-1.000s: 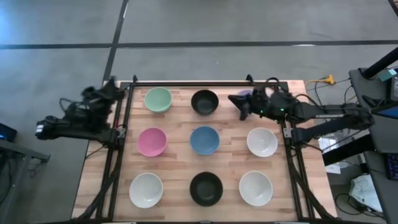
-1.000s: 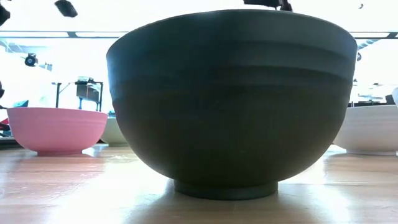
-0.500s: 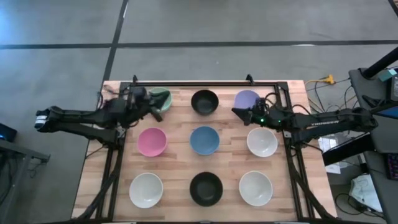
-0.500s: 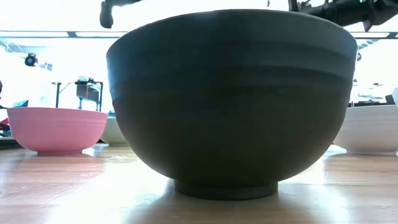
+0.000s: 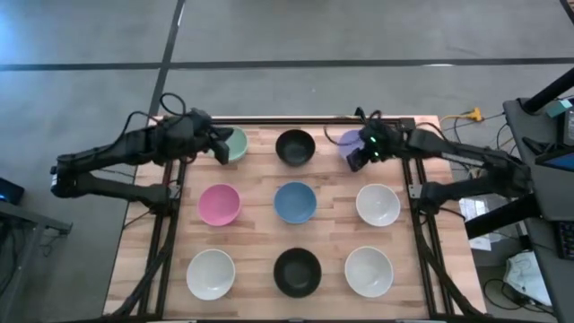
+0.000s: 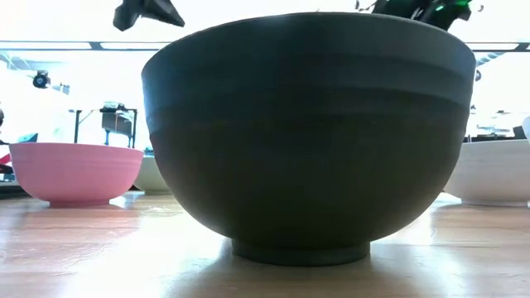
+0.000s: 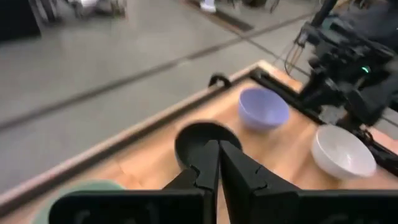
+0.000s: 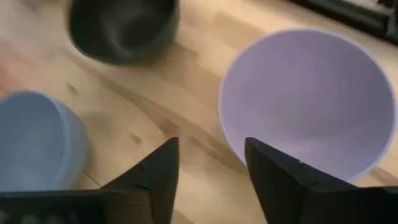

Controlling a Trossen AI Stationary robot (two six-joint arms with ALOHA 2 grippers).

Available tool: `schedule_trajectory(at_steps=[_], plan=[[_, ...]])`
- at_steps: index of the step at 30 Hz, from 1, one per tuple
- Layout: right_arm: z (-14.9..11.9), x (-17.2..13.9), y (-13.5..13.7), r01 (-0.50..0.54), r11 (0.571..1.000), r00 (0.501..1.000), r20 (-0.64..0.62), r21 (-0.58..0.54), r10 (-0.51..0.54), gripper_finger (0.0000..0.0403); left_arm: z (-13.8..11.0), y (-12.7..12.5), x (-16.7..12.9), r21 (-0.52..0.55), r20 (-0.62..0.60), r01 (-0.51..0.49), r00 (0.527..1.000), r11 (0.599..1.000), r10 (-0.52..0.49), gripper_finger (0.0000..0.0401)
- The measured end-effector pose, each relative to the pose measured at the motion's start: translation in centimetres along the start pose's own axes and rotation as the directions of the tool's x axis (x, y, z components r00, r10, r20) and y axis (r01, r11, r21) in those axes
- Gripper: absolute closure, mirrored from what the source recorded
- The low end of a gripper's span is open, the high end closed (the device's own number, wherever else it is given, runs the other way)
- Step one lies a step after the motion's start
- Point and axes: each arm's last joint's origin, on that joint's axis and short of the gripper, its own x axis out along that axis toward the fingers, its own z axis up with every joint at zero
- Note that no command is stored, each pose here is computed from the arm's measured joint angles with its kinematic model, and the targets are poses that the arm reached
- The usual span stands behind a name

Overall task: Nest bowls inside each other
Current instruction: Stack the purple bowl on top of the blue bowl

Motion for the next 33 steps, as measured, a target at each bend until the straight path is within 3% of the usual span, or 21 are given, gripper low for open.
schedule_trajectory(at_steps=[6,13,22,27,33], plan=[[3.1,4.0,0.1,0.062,0.981,0.972,-0.214,-0.183,-0.101,0.0204,-0.8,1.3,1.0,-0.063,-0.138,0.137,0.980,0.989,-0.144,0.0401],[5.1,7.3,1.1,0.059,0.944,0.912,-0.368,-0.324,-0.183,0.0214,-1.0,1.1,2.1,-0.100,-0.178,0.129,0.973,0.987,-0.145,0.0401],[5.2,10.6,1.3,0.053,0.922,0.863,-0.447,-0.384,-0.235,0.0233,-1.2,1.1,2.3,-0.099,-0.192,0.125,0.971,0.987,-0.142,0.0401],[4.3,12.3,0.9,0.050,0.915,0.825,-0.500,-0.400,-0.263,0.0271,-1.2,1.1,2.1,-0.092,-0.191,0.129,0.971,0.987,-0.144,0.0401],[4.5,12.0,1.0,0.049,0.916,0.833,-0.489,-0.398,-0.257,0.0355,-1.2,1.2,2.0,-0.032,-0.189,0.142,0.971,0.989,-0.145,0.0401]])
